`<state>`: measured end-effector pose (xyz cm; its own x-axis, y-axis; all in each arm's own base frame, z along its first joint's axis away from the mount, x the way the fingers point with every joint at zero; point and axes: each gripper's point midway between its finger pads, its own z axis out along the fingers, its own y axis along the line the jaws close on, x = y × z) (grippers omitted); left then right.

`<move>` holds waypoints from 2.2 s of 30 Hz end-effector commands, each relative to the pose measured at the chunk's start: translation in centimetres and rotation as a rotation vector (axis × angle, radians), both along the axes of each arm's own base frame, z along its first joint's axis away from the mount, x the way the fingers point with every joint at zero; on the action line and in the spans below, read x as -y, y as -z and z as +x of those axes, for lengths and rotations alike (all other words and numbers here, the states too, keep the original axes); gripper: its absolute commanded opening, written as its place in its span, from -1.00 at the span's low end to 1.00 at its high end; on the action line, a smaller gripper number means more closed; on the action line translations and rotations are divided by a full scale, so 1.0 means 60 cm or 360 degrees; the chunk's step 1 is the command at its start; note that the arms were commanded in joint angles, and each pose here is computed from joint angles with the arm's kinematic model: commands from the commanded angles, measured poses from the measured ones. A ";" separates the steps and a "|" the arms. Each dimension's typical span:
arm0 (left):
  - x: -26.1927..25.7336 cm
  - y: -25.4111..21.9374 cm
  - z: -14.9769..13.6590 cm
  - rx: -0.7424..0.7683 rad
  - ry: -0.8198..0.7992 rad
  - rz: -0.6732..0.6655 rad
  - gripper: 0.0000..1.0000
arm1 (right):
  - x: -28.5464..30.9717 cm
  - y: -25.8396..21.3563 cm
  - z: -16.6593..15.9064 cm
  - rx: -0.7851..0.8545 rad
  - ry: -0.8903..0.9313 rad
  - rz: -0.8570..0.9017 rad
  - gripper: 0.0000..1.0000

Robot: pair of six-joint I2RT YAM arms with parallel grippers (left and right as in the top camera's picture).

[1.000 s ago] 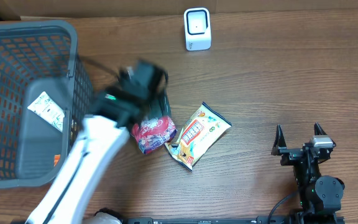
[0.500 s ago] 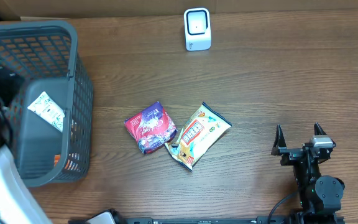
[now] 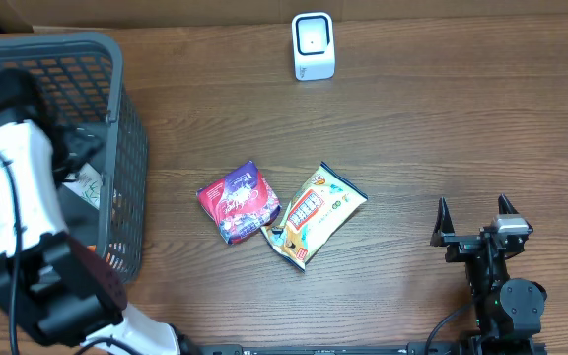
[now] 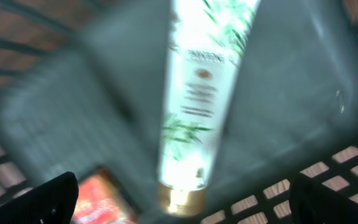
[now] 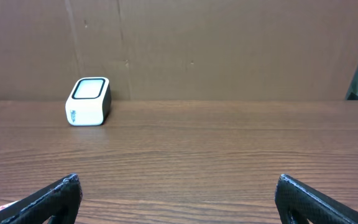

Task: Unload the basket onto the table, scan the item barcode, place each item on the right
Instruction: 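Reach the left gripper into the basket toward the white tube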

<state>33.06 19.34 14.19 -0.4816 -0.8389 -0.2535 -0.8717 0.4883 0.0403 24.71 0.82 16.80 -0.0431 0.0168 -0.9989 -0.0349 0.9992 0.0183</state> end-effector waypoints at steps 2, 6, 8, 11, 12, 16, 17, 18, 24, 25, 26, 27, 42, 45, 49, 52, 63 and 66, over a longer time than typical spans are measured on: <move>0.051 0.090 0.007 -0.0130 0.0060 -0.0133 0.99 | 0.003 0.003 0.000 0.0005 0.0017 0.0005 1.00; 0.061 0.146 -0.004 -0.0219 0.0033 -0.0170 1.00 | 0.003 0.003 0.000 0.0005 0.0017 0.0006 1.00; 0.061 0.163 -0.011 -0.0245 0.0023 -0.0180 0.99 | 0.003 0.003 0.000 0.0005 0.0017 0.0005 1.00; 0.059 0.178 -0.018 -0.0255 0.0010 -0.0188 0.99 | 0.003 0.003 0.000 0.0005 0.0017 0.0006 1.00; 0.059 0.182 -0.019 -0.0256 0.0009 -0.0189 1.00 | 0.003 0.003 0.000 0.0005 0.0017 0.0006 1.00; 0.061 0.191 -0.023 -0.0262 0.0010 -0.0191 0.76 | 0.003 0.003 0.000 0.0005 0.0017 0.0006 0.99; 0.061 0.191 -0.024 -0.0263 0.0010 -0.0192 0.56 | 0.003 0.003 0.000 0.0005 0.0017 0.0006 1.00; 0.061 0.191 -0.024 -0.0265 0.0010 -0.0192 0.40 | 0.003 0.003 0.000 0.0005 0.0017 0.0005 1.00; 0.063 0.187 -0.031 -0.0287 0.0010 -0.0199 -0.46 | 0.003 0.003 0.000 0.0005 0.0017 0.0006 0.99; 0.064 0.185 -0.032 -0.0293 0.0010 -0.0201 -0.48 | 0.003 0.003 0.000 0.0005 0.0017 0.0006 1.00; 0.064 0.181 -0.035 -0.0304 0.0009 -0.0199 -0.49 | 0.003 0.003 0.000 0.0005 0.0017 0.0006 1.00; 0.063 0.174 -0.037 -0.0316 0.0008 -0.0192 -0.51 | 0.003 0.003 0.000 0.0005 0.0017 0.0006 1.00; 0.015 -0.177 -0.022 0.0037 0.0039 0.0200 -0.72 | 0.003 0.003 0.000 0.0005 0.0017 0.0005 1.00; 0.021 -0.256 -0.036 0.0185 0.0065 0.0273 -0.86 | 0.003 0.003 0.000 0.0005 0.0017 0.0005 1.00; 0.032 -0.330 -0.063 0.0350 0.0074 0.0355 -0.92 | 0.003 0.003 0.000 0.0005 0.0017 0.0006 0.99; 0.038 -0.350 -0.076 0.0405 0.0071 0.0379 -0.07 | 0.003 0.003 0.000 0.0005 0.0017 0.0006 1.00; 0.020 -0.146 -0.049 0.0051 -0.0058 0.0217 1.00 | 0.003 0.003 0.000 0.0005 0.0017 0.0006 1.00; 0.020 -0.065 -0.057 -0.0045 -0.0080 0.0191 0.99 | 0.003 0.003 0.000 0.0005 0.0017 0.0006 1.00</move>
<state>31.09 18.24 21.87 -0.4531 -0.8024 -0.3885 -0.8805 0.4709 0.0543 24.71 0.83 16.80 -0.0431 0.0167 -0.9989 -0.0352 0.9992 0.0183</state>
